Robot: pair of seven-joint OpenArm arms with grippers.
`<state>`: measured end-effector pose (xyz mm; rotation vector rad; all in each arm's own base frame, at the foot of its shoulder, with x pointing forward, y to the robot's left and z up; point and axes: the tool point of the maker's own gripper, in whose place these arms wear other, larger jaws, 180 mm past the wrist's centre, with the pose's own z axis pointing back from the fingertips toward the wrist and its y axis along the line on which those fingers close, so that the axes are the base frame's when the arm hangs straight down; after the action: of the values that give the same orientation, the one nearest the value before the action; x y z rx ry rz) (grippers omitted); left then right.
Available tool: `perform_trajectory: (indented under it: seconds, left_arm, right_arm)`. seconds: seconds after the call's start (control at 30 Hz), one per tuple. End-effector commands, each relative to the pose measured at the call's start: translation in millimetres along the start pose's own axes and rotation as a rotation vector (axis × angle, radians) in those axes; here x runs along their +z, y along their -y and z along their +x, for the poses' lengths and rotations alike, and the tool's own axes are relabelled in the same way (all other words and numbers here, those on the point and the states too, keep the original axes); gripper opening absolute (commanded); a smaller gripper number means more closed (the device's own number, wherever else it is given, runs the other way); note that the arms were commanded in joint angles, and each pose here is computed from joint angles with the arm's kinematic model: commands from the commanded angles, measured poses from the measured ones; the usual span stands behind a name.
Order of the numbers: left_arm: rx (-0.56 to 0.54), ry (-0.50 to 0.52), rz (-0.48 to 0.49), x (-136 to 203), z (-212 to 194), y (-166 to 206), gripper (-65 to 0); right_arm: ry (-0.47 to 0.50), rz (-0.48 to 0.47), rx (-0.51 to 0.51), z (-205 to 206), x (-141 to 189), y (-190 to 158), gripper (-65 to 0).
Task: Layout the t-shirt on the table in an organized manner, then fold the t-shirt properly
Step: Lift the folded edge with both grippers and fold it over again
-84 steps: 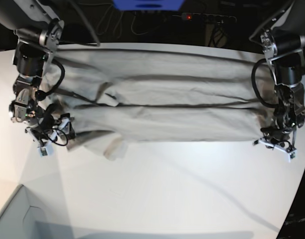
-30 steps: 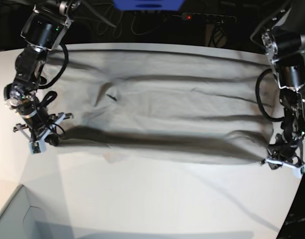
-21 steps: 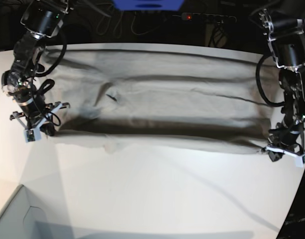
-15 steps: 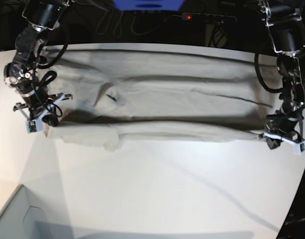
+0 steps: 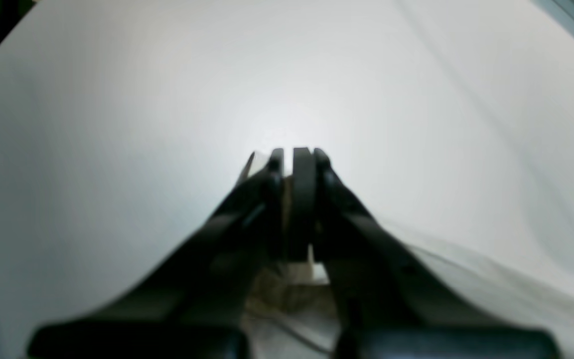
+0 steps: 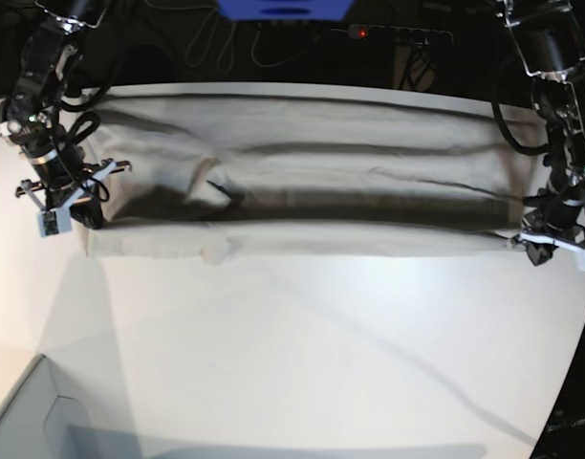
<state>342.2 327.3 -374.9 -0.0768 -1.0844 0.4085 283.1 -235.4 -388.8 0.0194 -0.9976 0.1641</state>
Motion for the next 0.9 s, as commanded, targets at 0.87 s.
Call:
perform_trajectory:
  seconds: [0.87]
  left_arm:
    - [-0.027, 0.026, -0.009, 22, -6, 3, -65.0]
  right_arm:
    - [-0.038, -0.025, -0.050, -32, 24, -1, -65.0]
